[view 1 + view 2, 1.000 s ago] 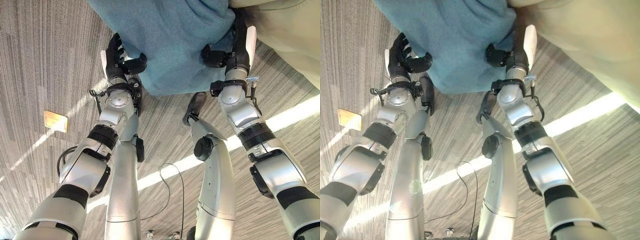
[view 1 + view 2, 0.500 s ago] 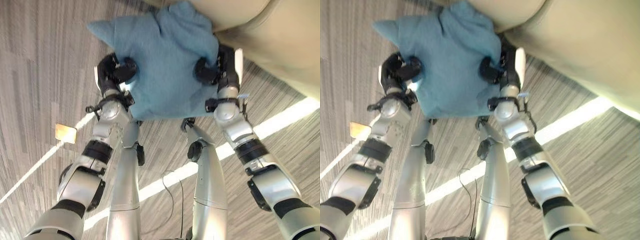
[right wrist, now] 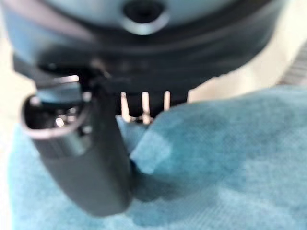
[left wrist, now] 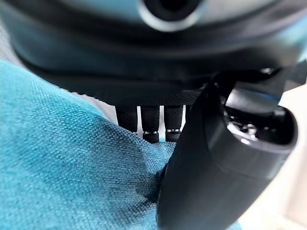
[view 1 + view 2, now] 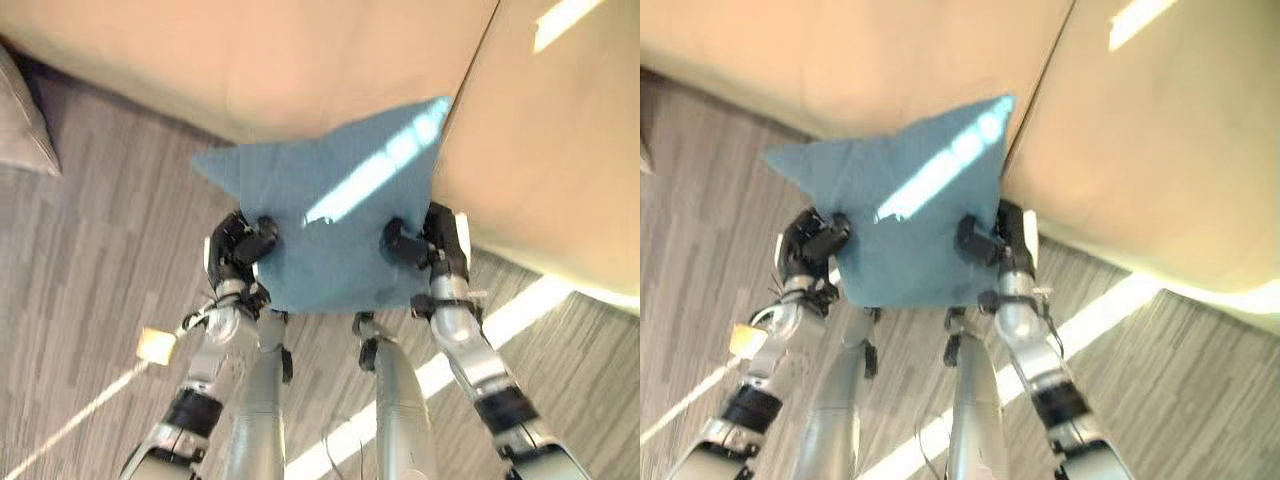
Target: Pick up all the scattered cushions and arrange them neatly on the sofa.
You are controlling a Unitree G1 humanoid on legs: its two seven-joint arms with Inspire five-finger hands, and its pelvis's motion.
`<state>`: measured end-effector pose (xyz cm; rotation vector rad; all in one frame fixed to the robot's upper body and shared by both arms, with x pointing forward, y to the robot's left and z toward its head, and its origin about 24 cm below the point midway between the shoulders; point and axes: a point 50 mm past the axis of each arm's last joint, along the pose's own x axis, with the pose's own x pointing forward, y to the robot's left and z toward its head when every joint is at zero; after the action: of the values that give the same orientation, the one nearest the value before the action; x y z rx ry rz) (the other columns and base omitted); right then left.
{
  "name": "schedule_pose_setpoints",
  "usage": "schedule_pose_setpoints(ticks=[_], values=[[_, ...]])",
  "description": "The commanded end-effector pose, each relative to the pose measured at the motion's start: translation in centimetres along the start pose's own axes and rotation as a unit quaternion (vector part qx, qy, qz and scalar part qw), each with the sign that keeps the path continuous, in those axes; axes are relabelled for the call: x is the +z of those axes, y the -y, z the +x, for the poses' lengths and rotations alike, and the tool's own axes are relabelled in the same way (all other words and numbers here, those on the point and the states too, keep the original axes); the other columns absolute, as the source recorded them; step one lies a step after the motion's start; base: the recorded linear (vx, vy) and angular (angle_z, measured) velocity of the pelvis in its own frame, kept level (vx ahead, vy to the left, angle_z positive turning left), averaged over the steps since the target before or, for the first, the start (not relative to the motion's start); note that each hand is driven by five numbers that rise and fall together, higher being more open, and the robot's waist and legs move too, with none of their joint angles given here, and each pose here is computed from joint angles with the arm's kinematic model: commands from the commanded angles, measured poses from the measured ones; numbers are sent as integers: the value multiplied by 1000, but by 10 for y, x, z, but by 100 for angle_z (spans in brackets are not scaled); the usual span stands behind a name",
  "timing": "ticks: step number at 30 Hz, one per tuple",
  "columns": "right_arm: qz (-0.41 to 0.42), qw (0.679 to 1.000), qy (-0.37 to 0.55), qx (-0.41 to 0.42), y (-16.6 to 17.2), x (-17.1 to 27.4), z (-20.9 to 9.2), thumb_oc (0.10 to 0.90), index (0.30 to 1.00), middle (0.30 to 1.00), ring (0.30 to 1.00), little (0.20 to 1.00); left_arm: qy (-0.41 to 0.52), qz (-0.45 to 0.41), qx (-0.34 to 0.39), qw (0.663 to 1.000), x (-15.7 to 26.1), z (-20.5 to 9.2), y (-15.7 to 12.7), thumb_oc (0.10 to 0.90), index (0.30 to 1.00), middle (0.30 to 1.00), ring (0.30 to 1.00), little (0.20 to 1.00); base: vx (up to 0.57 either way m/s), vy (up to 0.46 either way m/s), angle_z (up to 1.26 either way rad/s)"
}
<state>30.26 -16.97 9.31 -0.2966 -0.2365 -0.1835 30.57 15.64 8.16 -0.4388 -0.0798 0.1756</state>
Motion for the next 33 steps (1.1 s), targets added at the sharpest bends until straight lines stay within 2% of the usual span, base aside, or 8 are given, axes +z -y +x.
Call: schedule_pose_setpoints(ticks=[1,4,8,12,21,27,33], values=[[44,985,167,22,-7,58,3,400,300,300,300,300,78,-60,-205,974,21,-19,80,400,300,300,300,300,90,-41,3],[-5,991,137,2,22,36,-14,400,300,300,300,300,72,-12,-205,976,14,-28,57,400,300,300,300,300,193,-80,-11],[-32,993,116,1,37,23,-28,400,300,300,300,300,62,14,-191,980,9,-36,36,400,300,300,300,300,132,-84,-17],[-40,995,86,-10,45,10,-40,400,300,300,300,300,45,30,-181,982,0,-41,26,400,300,300,300,300,106,-173,-14],[-43,997,56,-10,50,-1,-49,400,300,300,300,300,16,20,-171,985,-13,-50,23,400,300,300,300,300,42,-86,-7],[-31,998,60,-19,46,3,-43,400,300,300,300,300,14,36,-195,980,-15,-48,36,400,300,300,300,300,66,136,-12],[-15,997,71,-7,34,9,-37,400,300,300,300,300,24,58,-196,978,-9,-46,30,400,300,300,300,300,67,204,-67]])
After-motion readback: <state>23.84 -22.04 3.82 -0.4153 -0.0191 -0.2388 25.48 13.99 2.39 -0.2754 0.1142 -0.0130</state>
